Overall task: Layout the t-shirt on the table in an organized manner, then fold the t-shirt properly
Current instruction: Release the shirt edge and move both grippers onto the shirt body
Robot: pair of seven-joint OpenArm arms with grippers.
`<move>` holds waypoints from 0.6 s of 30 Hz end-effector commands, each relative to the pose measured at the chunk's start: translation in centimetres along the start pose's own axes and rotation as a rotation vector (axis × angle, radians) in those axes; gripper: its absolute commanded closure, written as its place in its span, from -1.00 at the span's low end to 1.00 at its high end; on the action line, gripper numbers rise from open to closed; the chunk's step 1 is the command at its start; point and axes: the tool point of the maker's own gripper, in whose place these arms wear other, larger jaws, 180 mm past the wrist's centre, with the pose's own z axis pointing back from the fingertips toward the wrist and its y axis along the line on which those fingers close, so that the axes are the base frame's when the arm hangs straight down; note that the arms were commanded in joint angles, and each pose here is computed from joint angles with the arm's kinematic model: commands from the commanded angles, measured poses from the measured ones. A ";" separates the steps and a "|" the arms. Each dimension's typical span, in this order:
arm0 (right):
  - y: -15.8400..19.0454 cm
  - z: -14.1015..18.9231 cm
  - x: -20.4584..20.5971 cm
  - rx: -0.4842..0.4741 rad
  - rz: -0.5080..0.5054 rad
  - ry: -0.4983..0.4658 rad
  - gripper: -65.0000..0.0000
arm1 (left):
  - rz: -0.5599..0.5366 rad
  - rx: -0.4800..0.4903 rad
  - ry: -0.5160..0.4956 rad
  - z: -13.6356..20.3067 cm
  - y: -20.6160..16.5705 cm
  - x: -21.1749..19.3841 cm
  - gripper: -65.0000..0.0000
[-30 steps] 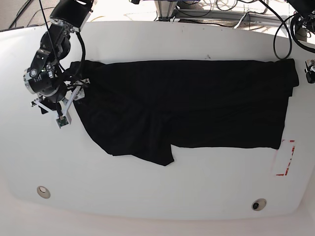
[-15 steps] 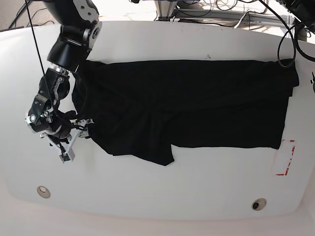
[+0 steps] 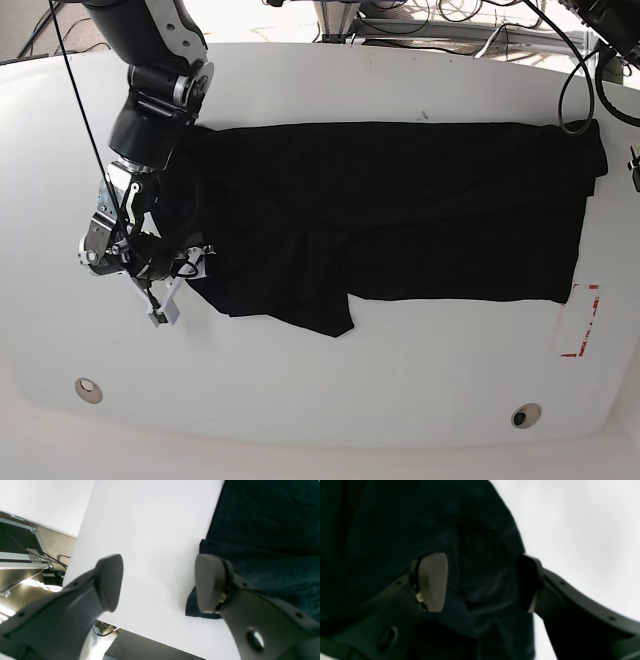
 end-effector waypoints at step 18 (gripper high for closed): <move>2.8 -0.4 -1.2 0.018 0.092 0.003 -0.28 | -0.126 -0.063 -0.056 -0.4 -3.5 3.3 -0.26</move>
